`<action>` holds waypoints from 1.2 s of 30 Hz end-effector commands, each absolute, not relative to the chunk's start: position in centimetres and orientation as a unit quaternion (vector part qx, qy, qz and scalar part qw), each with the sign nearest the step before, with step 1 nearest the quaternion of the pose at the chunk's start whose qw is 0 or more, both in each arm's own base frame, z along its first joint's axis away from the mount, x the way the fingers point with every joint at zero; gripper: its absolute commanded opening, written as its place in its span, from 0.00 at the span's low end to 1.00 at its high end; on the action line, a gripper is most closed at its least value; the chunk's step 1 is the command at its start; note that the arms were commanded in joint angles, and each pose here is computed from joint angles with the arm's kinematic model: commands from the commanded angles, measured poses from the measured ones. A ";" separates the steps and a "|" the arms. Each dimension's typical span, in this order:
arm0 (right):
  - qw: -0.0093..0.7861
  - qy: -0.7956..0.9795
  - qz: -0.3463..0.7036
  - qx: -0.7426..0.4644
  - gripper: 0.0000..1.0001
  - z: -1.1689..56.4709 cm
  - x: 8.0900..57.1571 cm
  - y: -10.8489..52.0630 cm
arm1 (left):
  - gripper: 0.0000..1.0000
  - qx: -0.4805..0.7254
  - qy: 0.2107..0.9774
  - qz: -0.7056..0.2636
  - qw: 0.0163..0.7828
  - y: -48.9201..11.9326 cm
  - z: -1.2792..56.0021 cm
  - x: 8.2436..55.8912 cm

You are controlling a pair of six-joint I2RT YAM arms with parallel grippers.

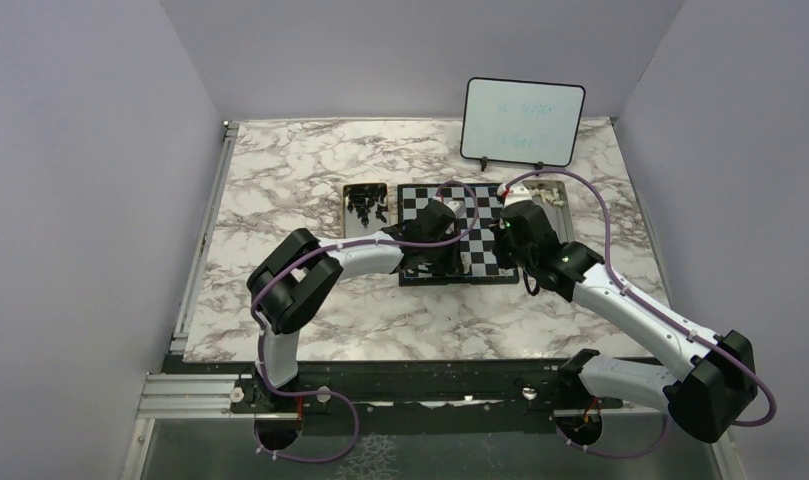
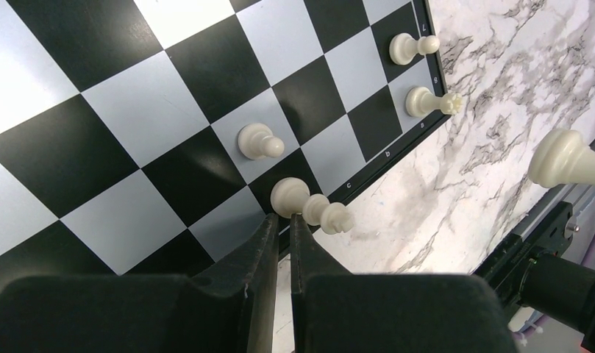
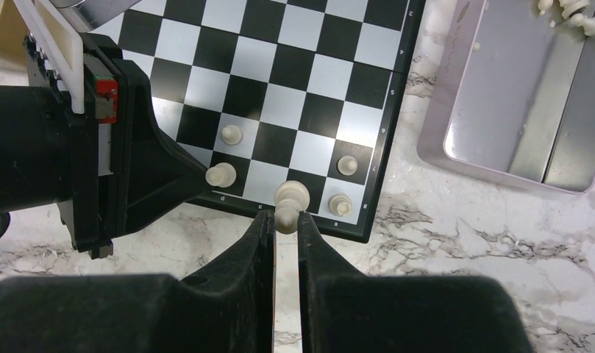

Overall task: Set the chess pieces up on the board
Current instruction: Adjust the chess piece on the chessboard, then place the chess piece on the chessboard.

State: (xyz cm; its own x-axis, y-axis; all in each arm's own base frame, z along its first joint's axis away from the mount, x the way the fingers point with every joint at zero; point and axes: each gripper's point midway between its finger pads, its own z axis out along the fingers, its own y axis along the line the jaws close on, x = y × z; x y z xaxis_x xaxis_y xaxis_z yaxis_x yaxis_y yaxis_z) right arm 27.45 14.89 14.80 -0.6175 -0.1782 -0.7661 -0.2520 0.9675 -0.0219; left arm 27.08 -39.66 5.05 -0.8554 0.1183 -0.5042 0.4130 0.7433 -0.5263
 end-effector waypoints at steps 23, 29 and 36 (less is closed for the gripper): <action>0.426 0.866 0.181 -0.187 0.09 14.9 27.2 23.4 | 0.60 0.081 0.856 -0.332 0.387 -24.9 20.1 31.5; 0.419 0.871 0.170 -0.192 0.10 13.3 27.2 24.5 | 0.99 0.112 0.828 -0.282 0.471 -20.8 24.4 29.3; 0.393 0.889 0.127 -0.196 0.10 10.3 27.5 24.7 | 0.99 0.125 0.813 -0.208 0.529 -16.7 23.2 27.7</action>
